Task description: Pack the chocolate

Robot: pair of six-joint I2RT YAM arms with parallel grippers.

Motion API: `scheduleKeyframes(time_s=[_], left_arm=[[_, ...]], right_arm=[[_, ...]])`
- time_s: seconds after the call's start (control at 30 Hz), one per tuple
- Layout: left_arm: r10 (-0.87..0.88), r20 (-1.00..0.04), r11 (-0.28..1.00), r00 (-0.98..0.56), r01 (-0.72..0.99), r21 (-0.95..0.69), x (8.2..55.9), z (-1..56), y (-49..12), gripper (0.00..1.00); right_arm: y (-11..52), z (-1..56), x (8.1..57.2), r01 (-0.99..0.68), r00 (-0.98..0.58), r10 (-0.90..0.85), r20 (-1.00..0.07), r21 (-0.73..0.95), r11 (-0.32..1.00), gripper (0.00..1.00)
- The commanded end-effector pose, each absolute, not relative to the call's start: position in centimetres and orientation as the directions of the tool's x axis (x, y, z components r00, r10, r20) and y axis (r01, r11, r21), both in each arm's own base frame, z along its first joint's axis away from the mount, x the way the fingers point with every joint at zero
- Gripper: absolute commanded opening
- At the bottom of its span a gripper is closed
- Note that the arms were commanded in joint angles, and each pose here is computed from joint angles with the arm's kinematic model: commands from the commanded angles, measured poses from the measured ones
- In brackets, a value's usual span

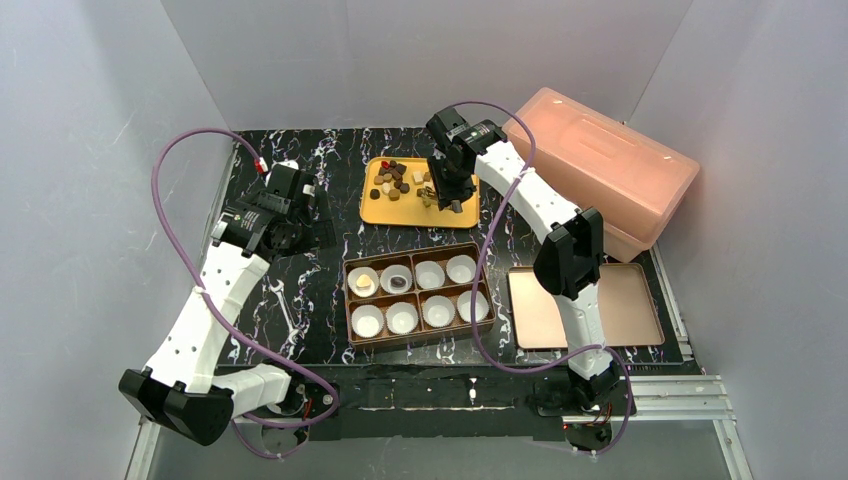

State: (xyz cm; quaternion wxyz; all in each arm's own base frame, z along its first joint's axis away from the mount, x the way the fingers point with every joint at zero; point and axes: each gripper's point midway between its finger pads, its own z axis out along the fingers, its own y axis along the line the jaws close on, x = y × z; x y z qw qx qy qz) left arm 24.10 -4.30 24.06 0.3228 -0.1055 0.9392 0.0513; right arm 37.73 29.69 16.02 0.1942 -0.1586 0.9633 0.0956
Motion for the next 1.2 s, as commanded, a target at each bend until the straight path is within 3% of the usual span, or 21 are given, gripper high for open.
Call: scheduleKeyframes(time_s=[0.0, 0.7, 1.17], left_arm=[[-0.163, -0.625, 0.971, -0.763, -0.236, 0.035, 24.1, 24.8, -4.0, 1.00], [-0.171, -0.625, 0.972, -0.762, -0.235, 0.020, 24.0, 24.6, -4.2, 1.00], [-0.174, -0.626, 0.973, -0.760, -0.231, 0.011, 24.2, 24.6, -4.4, 1.00]], right_arm=[[30.0, 17.5, 38.1, -0.347, -0.860, -0.253, -0.443, 0.144, 0.927, 0.32], [29.0, 22.4, 36.4, -0.319, -0.850, -0.192, -0.491, 0.189, 0.929, 0.31], [27.9, 27.4, 30.3, -0.355, -0.827, -0.179, -0.533, 0.248, 0.901, 0.30]])
